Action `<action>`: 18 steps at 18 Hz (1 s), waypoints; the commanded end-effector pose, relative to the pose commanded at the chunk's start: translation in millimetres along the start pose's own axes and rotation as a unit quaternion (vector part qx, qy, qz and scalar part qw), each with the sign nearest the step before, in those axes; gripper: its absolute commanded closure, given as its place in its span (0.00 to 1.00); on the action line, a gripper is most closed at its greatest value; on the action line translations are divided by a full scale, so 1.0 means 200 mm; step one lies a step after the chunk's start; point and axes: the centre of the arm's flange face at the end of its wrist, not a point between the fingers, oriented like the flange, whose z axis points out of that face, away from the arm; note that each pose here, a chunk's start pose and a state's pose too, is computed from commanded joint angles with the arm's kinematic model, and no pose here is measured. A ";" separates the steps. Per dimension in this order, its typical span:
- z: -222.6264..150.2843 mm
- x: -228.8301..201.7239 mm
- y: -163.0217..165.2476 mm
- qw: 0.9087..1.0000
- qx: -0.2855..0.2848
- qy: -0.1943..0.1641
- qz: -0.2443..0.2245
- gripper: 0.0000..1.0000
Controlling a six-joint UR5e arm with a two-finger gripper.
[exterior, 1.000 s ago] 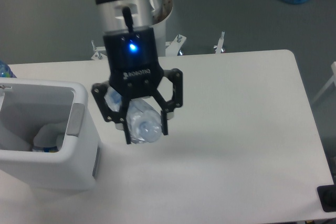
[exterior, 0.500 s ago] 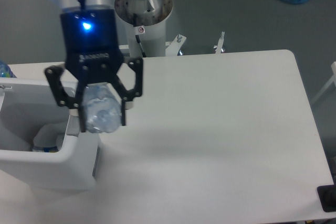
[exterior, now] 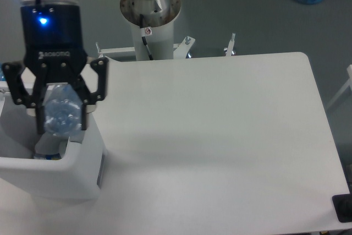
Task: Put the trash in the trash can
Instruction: 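Carry the bottle over the trash bin and lower it in, then open the gripper to release the bottle and raise it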
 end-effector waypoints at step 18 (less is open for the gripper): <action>0.34 0.18 0.14 0.998 -0.051 0.020 0.024 0.24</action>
